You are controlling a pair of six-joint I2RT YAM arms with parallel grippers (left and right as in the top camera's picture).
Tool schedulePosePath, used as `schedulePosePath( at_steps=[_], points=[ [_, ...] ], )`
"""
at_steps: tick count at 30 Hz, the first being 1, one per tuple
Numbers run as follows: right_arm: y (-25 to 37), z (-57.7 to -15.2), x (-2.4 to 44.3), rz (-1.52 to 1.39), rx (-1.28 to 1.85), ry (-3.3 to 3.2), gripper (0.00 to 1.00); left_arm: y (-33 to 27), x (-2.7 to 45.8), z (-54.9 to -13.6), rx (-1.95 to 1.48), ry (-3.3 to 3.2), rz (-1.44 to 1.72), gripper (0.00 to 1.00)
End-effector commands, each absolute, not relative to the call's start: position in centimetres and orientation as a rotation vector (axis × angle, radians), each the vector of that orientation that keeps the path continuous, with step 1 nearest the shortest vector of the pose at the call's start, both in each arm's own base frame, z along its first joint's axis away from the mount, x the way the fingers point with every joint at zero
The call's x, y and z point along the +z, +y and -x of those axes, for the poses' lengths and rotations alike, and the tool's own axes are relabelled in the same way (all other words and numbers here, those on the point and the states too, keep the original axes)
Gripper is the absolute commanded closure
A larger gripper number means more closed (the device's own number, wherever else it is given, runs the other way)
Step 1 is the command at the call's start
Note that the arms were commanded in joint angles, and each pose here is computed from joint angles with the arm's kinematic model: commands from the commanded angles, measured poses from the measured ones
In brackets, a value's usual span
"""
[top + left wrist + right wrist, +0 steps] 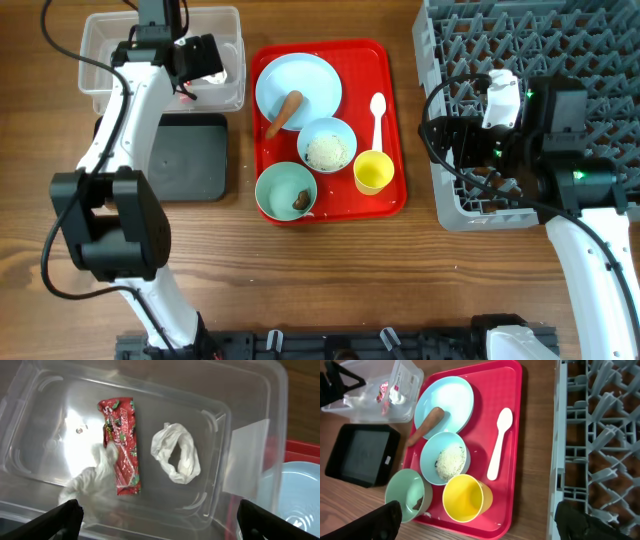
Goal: Sort waste into correct bins and load items into the dishwasher rack
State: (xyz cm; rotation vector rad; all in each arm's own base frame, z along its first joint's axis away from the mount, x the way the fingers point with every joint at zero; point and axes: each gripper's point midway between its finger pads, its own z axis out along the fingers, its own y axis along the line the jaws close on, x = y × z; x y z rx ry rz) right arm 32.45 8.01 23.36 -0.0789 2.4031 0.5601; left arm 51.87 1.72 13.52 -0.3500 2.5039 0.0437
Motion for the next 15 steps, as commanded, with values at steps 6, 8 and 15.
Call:
schedulePosePath(
  at_steps=[6,8,15],
  points=[
    [8.1,-32.4,23.8,0.049,0.568,2.409,0.00,0.9,18.2,-50.8,-0.005,2.437,0.341,0.00],
    [8.1,-32.4,23.8,0.049,0.568,2.409,0.00,0.1,19.4,-49.8,-0.013,2.444,0.322,0.00],
    [8.1,-32.5,23.9,0.050,0.562,2.402,0.00,-3.4,26.2,-43.7,-0.056,2.423,0.215,0.00]
  ],
)
